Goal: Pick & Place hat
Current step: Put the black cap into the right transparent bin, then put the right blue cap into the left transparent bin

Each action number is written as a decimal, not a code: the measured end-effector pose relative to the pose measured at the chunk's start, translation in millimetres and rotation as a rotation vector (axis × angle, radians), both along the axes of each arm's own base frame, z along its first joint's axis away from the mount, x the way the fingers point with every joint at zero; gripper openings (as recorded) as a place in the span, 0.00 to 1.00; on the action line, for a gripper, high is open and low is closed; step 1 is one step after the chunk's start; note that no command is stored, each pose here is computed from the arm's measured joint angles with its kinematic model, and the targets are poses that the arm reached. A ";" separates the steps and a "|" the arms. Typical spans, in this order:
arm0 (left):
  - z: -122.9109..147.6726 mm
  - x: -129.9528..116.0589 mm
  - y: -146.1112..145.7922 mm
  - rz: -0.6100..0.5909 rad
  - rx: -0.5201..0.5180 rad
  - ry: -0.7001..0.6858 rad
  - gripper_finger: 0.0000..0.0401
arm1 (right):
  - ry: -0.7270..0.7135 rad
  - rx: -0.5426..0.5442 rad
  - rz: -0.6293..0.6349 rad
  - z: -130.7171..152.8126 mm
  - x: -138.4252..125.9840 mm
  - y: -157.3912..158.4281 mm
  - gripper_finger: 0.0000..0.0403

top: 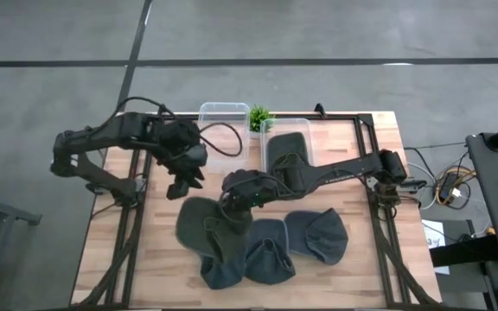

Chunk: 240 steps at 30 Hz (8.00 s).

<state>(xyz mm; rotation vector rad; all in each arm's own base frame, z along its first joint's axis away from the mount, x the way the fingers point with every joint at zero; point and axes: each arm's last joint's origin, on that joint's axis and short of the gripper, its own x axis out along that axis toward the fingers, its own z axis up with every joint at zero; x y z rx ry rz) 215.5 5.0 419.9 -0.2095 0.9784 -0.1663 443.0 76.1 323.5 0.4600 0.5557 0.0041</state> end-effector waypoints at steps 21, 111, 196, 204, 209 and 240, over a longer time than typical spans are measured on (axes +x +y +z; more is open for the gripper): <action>48.3 -93.4 0.6 0.214 0.114 -0.260 0.33 | -0.043 0.002 -0.344 108.7 -114.8 -43.4 0.02; 35.7 -71.9 0.7 0.152 0.118 -0.193 0.33 | 0.793 0.081 -0.833 8.2 -131.2 -174.3 0.51; 17.4 -37.5 3.4 0.267 0.064 -0.027 0.33 | 0.871 0.034 -0.037 -165.8 -208.4 -14.9 0.48; 17.4 -37.5 3.4 0.267 0.064 -0.027 0.33 | 0.804 0.116 -0.056 -146.3 -209.8 -14.0 0.07; 17.4 -37.5 3.5 0.269 0.062 -0.026 0.33 | 0.763 0.159 -0.117 -116.5 -214.1 -15.7 0.03; 26.7 -22.1 4.3 0.327 0.003 -0.177 0.33 | 0.274 -0.007 -0.451 79.7 -190.7 -19.4 0.03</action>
